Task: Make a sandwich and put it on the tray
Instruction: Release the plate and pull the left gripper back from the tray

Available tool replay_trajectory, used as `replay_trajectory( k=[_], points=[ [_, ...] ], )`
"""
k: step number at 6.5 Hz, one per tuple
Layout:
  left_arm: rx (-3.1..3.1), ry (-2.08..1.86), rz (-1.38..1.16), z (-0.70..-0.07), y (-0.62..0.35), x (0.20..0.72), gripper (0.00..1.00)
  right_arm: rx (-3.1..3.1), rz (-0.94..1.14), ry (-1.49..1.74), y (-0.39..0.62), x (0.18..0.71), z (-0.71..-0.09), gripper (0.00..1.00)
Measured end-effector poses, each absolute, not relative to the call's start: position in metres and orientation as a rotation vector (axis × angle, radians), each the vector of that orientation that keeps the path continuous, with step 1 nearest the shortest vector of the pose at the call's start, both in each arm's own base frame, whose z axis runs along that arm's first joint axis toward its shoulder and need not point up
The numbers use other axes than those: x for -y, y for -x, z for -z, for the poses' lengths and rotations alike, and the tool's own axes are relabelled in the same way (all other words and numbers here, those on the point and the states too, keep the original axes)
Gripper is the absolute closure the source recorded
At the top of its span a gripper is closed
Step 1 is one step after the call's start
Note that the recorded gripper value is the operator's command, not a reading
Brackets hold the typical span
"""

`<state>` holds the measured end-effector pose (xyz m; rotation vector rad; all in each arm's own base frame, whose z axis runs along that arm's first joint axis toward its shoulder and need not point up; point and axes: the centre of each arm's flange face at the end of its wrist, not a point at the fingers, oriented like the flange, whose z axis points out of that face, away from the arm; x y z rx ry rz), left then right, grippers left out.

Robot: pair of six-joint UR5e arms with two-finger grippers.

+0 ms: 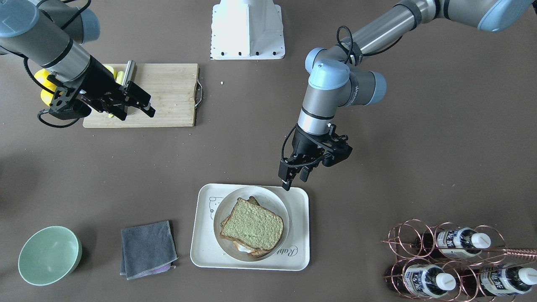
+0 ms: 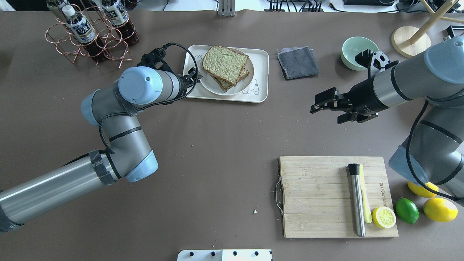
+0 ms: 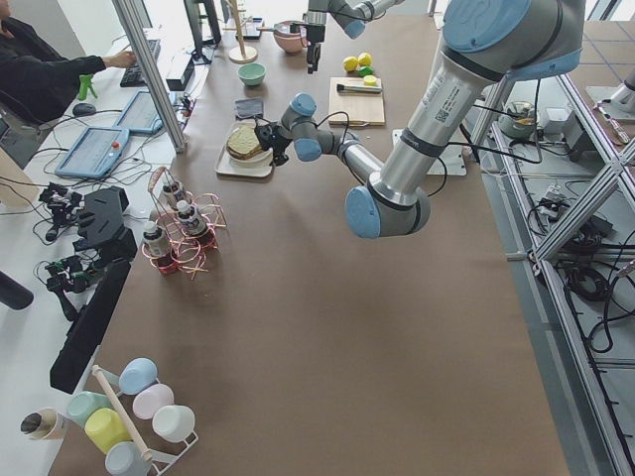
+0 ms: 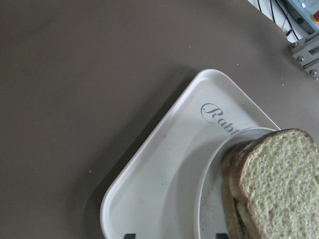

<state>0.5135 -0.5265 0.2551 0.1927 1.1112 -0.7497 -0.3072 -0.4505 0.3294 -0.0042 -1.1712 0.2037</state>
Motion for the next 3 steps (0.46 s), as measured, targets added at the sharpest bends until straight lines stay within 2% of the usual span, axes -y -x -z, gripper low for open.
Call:
replay_trajectory(
  k=[3],
  points=[
    [-1.039,-0.219,0.648,-0.223,-0.432,0.464,0.02,1.111,-0.172,-0.053,0.279,0.469,-0.347,0.01]
  ],
)
